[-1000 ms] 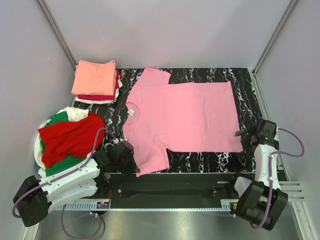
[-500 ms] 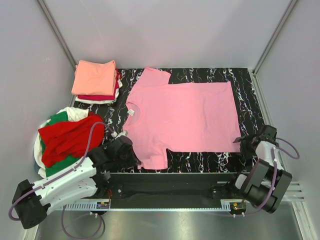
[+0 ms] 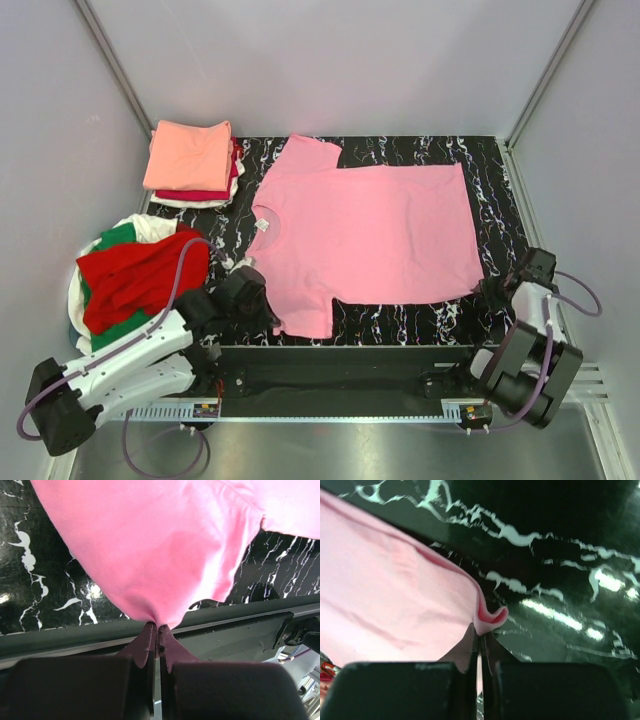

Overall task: Fold and stack the t-shirts
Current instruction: Fold the tshirt

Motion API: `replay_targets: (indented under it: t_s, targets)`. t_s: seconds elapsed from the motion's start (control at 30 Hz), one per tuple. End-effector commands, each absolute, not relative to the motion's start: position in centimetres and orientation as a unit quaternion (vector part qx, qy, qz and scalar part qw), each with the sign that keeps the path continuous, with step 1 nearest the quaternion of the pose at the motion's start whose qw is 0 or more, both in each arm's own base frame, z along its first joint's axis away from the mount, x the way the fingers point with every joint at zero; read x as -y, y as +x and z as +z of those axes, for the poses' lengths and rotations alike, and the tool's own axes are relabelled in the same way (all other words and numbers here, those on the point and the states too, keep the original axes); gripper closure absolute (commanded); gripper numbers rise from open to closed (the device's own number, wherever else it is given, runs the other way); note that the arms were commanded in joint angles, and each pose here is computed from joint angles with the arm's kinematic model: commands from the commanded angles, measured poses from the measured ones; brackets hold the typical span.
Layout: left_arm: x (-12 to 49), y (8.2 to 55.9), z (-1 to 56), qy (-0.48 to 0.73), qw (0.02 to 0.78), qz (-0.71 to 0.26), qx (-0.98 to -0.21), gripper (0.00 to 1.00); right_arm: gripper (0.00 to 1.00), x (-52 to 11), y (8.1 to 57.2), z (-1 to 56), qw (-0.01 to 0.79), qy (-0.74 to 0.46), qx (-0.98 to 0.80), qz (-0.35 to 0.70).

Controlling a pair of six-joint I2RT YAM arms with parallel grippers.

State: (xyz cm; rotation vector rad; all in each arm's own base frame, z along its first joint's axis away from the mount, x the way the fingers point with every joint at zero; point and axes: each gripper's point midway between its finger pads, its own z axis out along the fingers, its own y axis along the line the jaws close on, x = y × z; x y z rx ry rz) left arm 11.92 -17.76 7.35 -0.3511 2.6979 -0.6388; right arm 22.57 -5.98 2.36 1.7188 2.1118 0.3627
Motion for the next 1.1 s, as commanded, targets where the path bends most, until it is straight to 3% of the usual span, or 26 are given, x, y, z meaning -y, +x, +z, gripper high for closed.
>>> replay_targets:
  t_s: [0.0, 0.3, 0.7, 1.07]
  targets:
    - [17.9, 12.8, 10.5, -0.118, 0.2, -0.236, -0.944, 1.0, 1.0, 6.4, 22.2, 5.5, 0.227, 0.604, -0.754, 0.119]
    - [17.3, 14.2, 15.9, -0.071, 0.216, -0.222, -0.948, 1.0, 1.0, 5.4, 22.4, 11.2, 0.283, 0.581, -0.747, 0.152]
    - [17.3, 28.3, 20.6, -0.034, 0.247, -0.194, -0.949, 1.0, 1.0, 7.7, 30.1, 11.6, 0.255, 0.554, -0.771, 0.183]
    - [17.8, 37.3, 18.8, -0.04, 0.223, -0.166, -0.96, 1.0, 1.0, 7.9, 35.6, 9.4, 0.229, 0.551, -0.781, 0.185]
